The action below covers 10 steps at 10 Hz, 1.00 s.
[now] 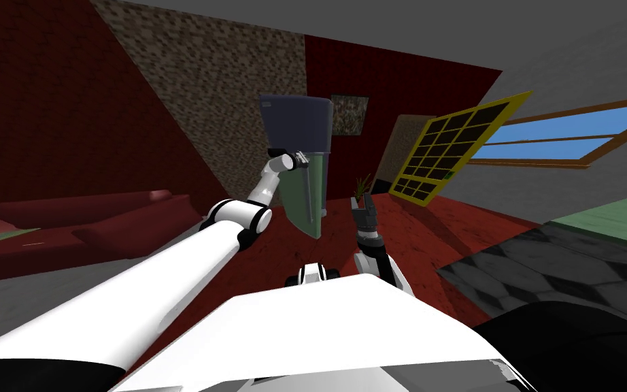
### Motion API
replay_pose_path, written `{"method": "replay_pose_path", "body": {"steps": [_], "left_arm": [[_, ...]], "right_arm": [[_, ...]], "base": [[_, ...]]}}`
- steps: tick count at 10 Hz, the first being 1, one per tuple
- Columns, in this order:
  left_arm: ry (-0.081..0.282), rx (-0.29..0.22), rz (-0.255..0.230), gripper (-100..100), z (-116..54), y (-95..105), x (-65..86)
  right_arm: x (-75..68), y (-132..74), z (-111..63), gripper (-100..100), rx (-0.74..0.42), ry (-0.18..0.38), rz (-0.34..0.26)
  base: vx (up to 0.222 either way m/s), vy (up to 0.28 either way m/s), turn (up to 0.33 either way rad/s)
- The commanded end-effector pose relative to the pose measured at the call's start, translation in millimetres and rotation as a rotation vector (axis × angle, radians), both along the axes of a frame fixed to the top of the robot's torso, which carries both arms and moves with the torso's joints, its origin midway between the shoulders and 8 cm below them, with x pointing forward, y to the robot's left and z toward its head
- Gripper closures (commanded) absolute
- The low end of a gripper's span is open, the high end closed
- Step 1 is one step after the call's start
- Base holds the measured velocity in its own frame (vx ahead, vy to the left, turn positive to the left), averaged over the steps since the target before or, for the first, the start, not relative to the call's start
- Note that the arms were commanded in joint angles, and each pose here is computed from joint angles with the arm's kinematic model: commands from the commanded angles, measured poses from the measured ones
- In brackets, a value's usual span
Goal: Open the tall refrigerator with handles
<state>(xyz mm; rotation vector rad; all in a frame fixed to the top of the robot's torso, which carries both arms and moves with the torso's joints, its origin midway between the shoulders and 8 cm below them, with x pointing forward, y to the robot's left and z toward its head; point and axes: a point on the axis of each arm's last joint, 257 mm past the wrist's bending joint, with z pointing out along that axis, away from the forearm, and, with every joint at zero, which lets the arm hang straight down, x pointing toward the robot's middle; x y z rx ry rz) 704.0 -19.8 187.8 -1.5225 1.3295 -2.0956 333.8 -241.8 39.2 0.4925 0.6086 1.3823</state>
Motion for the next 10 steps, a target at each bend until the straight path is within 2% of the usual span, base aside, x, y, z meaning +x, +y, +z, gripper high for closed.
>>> {"method": "replay_pose_path", "body": {"steps": [1, 2, 3, 4, 5, 6, 7, 8, 9, 10], "left_arm": [[0.016, 0.006, -0.024, 100, -8.0, -10.8, -4.2], [0.018, 0.006, -0.052, 100, -9.3, -23.7, -11.0], [0.018, 0.006, -0.052, 100, -9.3, -23.7, -11.0], [0.02, 0.006, -0.081, 100, -10.5, -36.6, -18.2], [0.02, 0.006, -0.081, 100, -10.5, -36.6, -18.2], [0.022, 0.006, -0.11, 100, -11.7, -49.3, -25.6], [0.022, 0.006, -0.11, 100, -11.7, -49.3, -25.6], [0.024, 0.006, -0.14, 100, -12.9, -61.9, -33.4], [0.024, 0.006, -0.14, 100, -12.9, -61.9, -33.4], [0.025, 0.007, -0.169, 100, -14.0, -74.3, -41.6]], "right_arm": [[0.0, 0, 0.0, 0, 0.0, 0.0, 0.0], [0.0, 0, 0.0, 0, 0.0, 0.0, 0.0], [0.0, 0, 0.0, 0, 0.0, 0.0, 0.0], [0.0, 0, 0.0, 0, 0.0, 0.0, 0.0], [0.0, 0, 0.0, 0, 0.0, 0.0, 0.0], [0.0, 0, 0.0, 0, 0.0, 0.0, 0.0], [0.0, 0, 0.0, 0, 0.0, 0.0, 0.0], [0.0, 0, 0.0, 0, 0.0, 0.0, 0.0], [0.0, 0, 0.0, 0, 0.0, 0.0, 0.0], [0.0, 0, 0.0, 0, 0.0, 0.0, 0.0]], "base": [[-0.029, 0.246, -0.042], [-0.015, 0.29, -0.056], [-0.026, 0.238, -0.057], [-0.02, 0.242, -0.053], [-0.008, 0.244, -0.048], [-0.025, 0.256, -0.056], [-0.062, 0.231, -0.047], [-0.034, 0.233, -0.044], [-0.007, 0.221, -0.04], [-0.026, 0.267, -0.049]]}}
